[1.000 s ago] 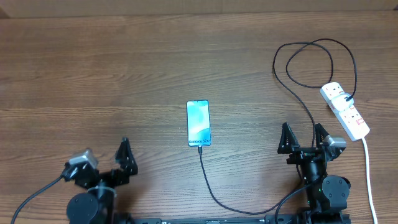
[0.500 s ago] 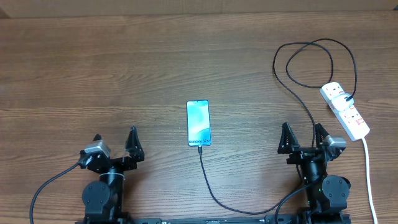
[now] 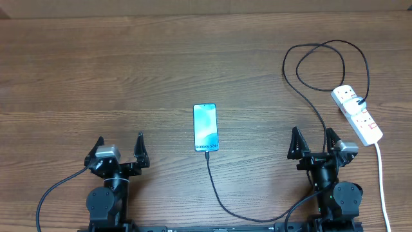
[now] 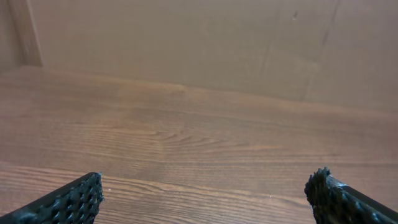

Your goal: Plug charger to phone and switch on socket

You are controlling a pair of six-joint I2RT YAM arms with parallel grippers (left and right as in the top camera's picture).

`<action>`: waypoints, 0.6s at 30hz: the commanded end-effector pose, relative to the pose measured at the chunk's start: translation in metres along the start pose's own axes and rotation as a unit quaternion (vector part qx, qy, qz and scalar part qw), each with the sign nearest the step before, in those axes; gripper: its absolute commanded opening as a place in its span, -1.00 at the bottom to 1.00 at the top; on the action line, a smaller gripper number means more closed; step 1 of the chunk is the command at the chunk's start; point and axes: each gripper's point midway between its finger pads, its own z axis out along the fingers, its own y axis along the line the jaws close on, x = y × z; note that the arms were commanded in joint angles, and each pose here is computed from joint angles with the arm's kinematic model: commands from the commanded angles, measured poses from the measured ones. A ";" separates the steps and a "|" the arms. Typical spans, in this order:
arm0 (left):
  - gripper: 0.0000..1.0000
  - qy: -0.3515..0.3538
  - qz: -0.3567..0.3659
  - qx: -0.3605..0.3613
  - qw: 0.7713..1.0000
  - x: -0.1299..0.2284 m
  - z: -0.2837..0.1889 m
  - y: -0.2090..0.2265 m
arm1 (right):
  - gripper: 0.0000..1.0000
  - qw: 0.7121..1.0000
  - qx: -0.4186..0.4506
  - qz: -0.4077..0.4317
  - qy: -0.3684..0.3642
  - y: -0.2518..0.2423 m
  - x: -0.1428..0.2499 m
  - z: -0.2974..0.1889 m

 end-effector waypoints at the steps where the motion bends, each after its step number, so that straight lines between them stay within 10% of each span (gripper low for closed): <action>1: 1.00 0.002 0.042 0.016 0.999 0.003 0.000 -0.004 | 1.00 1.000 0.006 -0.002 -0.005 -0.003 0.001 0.000; 18: 0.99 0.001 0.010 0.015 1.000 0.003 0.000 -0.004 | 1.00 1.000 0.006 -0.002 -0.005 -0.003 0.001 0.000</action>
